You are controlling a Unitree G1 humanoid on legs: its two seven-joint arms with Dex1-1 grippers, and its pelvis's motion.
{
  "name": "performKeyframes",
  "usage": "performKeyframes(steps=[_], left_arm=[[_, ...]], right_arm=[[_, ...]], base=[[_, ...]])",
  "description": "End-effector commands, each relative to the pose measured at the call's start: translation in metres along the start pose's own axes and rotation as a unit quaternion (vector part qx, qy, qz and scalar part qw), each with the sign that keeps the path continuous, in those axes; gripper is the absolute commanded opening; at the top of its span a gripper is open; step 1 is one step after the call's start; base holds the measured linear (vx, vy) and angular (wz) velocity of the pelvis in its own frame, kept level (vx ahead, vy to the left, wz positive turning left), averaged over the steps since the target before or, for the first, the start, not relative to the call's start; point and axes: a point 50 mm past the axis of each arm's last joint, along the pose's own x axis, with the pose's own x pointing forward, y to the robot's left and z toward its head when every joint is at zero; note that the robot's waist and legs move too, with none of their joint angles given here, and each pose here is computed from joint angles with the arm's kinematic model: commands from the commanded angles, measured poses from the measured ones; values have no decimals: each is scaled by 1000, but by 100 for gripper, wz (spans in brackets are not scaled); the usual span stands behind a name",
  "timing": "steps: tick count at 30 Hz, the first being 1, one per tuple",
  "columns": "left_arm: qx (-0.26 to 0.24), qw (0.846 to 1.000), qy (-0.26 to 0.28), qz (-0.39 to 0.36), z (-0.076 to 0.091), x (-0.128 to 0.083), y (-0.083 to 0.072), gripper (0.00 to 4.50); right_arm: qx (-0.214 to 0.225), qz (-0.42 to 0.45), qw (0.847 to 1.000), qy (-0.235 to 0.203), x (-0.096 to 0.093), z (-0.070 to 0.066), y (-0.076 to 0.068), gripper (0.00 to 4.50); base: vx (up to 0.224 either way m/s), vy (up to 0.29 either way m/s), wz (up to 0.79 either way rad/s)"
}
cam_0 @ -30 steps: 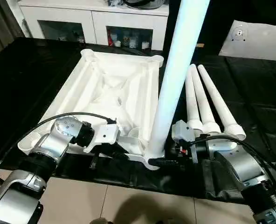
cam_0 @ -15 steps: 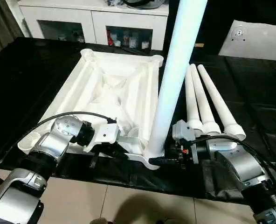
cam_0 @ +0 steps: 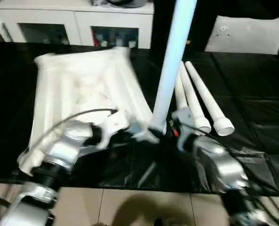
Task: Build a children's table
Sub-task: Rotate leg to tighten
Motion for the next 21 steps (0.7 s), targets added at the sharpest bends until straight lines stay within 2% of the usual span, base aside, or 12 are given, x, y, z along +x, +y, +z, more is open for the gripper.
performKeyframes(steps=[1,3,5,7,8,12,15,18,21], left_arm=[[-34,998,-39,37,15,19,-12,0],[-34,998,-40,47,18,21,-14,0],[-24,998,-34,48,20,20,-15,0],[-15,998,-23,49,19,18,-14,0],[-4,999,-6,53,16,15,-10,0],[-2,998,5,57,13,11,-7,0],[2,998,16,55,8,4,-1,0],[15,999,28,39,1,-3,3,0],[20,999,30,31,-1,-6,4,0]], right_arm=[[34,61,997,45,20,-15,45,272],[32,60,997,45,24,-13,50,272],[39,59,997,31,26,-9,55,342],[41,59,997,28,27,-9,56,349],[43,52,997,24,25,-8,52,362],[43,46,998,15,22,-7,47,397],[34,48,998,3,10,-6,34,432],[20,59,998,-9,-7,-5,22,447],[9,69,998,-14,-13,-3,18,447]], base=[[0,0,0],[0,0,0],[0,0,0],[26,-4,1],[0,0,0],[0,0,0],[0,0,0],[0,0,0],[0,0,0]])
